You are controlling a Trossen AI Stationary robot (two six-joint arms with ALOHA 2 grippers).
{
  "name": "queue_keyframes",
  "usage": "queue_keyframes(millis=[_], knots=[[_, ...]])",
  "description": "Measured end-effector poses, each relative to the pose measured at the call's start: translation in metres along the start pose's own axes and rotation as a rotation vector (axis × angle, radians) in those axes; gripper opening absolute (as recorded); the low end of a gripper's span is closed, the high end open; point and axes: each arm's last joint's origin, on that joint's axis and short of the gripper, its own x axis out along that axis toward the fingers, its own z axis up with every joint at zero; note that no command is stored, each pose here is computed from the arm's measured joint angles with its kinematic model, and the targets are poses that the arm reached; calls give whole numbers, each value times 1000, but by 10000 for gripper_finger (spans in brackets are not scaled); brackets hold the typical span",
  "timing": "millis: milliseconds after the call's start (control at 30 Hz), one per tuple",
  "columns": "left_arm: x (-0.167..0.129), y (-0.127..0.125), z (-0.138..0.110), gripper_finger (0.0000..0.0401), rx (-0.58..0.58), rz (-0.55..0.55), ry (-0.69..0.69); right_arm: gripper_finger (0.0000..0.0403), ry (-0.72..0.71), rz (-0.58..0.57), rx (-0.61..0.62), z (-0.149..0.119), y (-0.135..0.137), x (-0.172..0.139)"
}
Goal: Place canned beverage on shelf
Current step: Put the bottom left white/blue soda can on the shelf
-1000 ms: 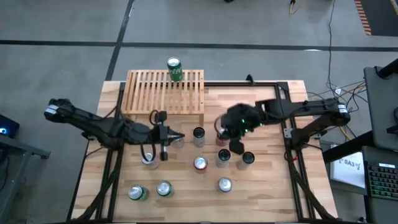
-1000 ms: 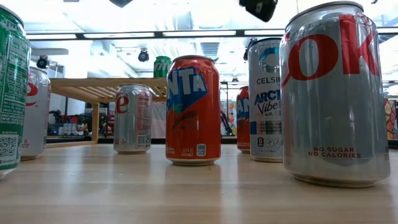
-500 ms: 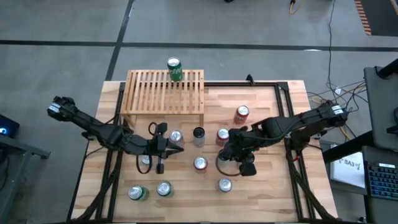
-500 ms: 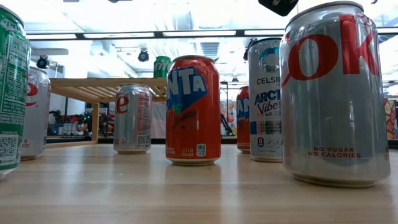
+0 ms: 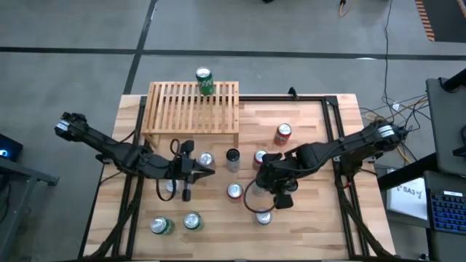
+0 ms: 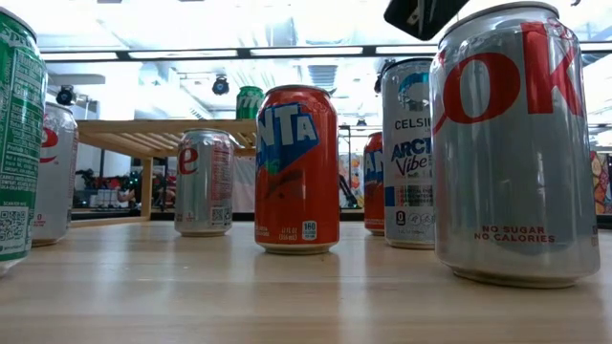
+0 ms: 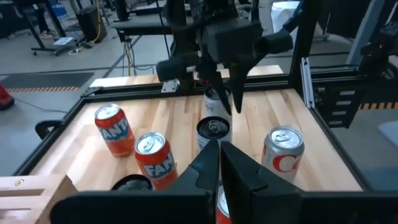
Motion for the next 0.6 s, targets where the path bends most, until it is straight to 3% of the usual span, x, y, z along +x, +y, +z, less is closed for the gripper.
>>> queue_keyframes(millis=[433, 600], knots=[[-10, 7, 4, 0, 55, 79, -19, 301, -3, -135, 11, 1, -4, 3], [-13, 9, 6, 0, 65, 81, -28, 362, 56, -144, 59, -1, -5, 15]])
